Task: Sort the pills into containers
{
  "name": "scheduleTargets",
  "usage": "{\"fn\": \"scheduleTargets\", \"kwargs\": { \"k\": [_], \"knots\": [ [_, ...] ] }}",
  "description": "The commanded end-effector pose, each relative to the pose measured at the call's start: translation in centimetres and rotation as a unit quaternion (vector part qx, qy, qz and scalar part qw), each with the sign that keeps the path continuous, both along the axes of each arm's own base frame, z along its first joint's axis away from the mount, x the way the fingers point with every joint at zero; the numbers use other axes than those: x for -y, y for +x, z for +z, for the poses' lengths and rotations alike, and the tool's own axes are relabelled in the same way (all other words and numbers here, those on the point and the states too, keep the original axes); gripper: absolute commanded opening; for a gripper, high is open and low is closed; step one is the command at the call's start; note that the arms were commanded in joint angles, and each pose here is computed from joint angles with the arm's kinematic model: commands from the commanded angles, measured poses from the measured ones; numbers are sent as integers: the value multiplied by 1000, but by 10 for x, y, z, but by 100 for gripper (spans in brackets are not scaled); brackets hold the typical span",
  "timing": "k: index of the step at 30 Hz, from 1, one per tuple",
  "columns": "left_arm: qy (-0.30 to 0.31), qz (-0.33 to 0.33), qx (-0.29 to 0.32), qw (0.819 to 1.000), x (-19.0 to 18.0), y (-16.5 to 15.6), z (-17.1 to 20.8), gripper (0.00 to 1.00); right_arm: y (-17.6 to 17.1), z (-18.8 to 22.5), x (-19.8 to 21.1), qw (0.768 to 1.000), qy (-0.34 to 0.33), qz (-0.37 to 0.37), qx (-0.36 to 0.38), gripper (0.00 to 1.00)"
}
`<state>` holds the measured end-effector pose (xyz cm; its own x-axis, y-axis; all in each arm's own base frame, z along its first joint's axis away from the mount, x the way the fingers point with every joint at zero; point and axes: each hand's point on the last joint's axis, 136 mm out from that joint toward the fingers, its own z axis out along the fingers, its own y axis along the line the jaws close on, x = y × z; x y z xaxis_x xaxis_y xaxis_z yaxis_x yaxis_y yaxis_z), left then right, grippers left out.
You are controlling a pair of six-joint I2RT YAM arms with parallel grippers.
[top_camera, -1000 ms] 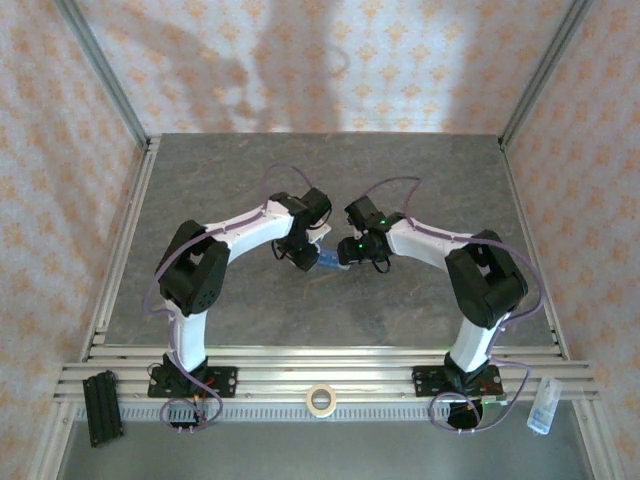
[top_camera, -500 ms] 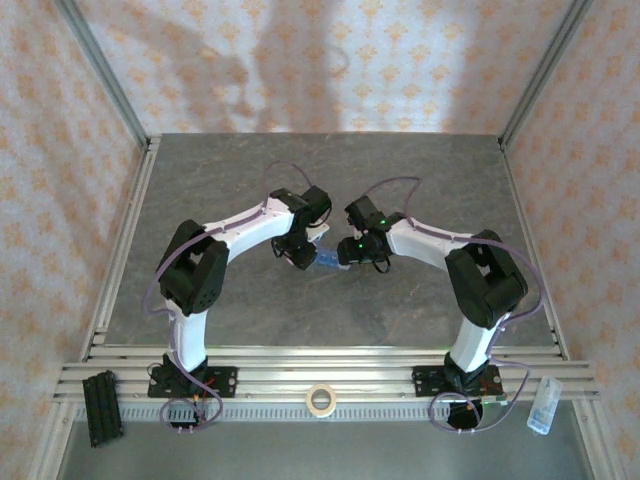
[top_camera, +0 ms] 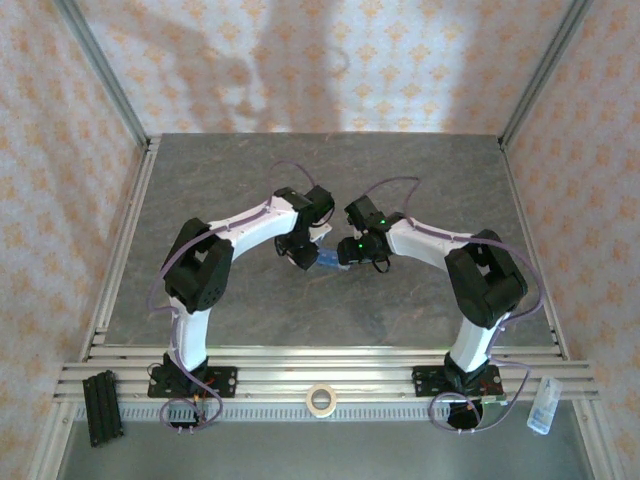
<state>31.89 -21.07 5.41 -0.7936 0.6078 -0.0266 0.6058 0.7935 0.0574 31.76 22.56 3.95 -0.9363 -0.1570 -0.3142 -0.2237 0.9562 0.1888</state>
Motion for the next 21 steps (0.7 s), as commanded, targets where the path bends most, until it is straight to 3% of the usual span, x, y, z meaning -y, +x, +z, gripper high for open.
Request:
{"fn": "scheduleTargets", "kwargs": {
  "k": [1, 21],
  "knots": [
    [24, -14, -23, 999, -5, -7, -4, 0, 2, -5, 3, 1000, -15, 1, -3, 62],
    [33, -17, -24, 999, -4, -6, 9, 0, 2, -6, 2, 1000, -14, 1, -3, 62]
  ]
}}
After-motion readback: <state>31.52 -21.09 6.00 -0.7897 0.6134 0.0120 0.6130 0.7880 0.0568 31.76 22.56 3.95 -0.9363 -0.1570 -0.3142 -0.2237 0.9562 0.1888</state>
